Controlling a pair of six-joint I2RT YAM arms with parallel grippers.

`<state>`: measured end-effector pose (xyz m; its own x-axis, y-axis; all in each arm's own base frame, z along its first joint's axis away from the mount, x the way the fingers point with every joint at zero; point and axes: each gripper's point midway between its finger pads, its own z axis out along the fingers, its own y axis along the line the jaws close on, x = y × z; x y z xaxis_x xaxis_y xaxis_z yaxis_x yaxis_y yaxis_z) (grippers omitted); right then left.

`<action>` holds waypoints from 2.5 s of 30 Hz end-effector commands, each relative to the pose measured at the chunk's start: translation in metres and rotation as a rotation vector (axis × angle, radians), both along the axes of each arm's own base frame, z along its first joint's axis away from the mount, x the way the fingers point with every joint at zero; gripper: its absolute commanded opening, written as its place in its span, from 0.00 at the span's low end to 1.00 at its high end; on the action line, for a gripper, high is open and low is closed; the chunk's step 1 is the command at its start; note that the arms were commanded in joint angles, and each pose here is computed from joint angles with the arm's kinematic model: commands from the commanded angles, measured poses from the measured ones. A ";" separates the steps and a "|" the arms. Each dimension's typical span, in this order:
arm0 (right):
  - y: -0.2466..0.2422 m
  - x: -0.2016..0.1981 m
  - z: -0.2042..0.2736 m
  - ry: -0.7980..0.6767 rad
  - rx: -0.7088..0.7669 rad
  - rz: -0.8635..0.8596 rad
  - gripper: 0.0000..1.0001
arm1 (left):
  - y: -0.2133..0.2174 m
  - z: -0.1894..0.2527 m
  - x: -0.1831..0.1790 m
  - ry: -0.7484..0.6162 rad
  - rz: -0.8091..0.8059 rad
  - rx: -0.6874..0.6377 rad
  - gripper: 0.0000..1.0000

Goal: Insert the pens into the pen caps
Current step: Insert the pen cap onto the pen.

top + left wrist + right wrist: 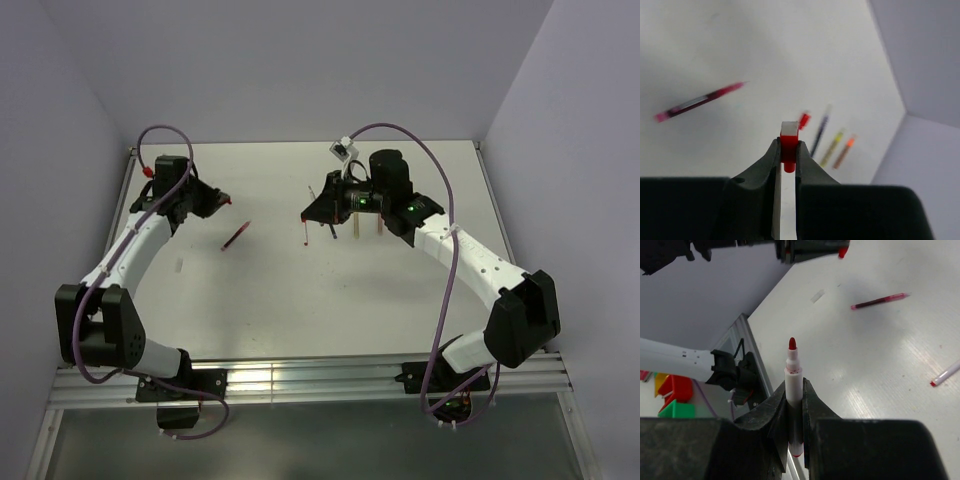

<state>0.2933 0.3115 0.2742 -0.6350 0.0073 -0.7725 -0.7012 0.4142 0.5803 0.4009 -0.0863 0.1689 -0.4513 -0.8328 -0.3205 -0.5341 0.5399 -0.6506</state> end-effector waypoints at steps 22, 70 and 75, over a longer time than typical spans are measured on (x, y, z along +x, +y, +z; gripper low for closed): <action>0.027 -0.004 0.100 -0.162 0.224 0.124 0.00 | -0.155 0.289 -0.056 -1.237 -0.832 -0.353 0.00; 0.024 0.008 0.116 -0.178 0.250 0.046 0.00 | -0.193 0.272 -0.078 -1.200 -0.943 -0.380 0.00; 0.018 0.013 0.118 -0.199 0.265 -0.002 0.00 | -0.204 0.265 -0.093 -1.185 -0.972 -0.399 0.00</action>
<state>0.3067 0.3391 0.3587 -0.5642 0.1440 -0.8130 -0.7717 0.2581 0.5812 0.3355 -0.2809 0.4190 -0.5277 -0.5234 -0.6691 0.7351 0.1134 -0.6684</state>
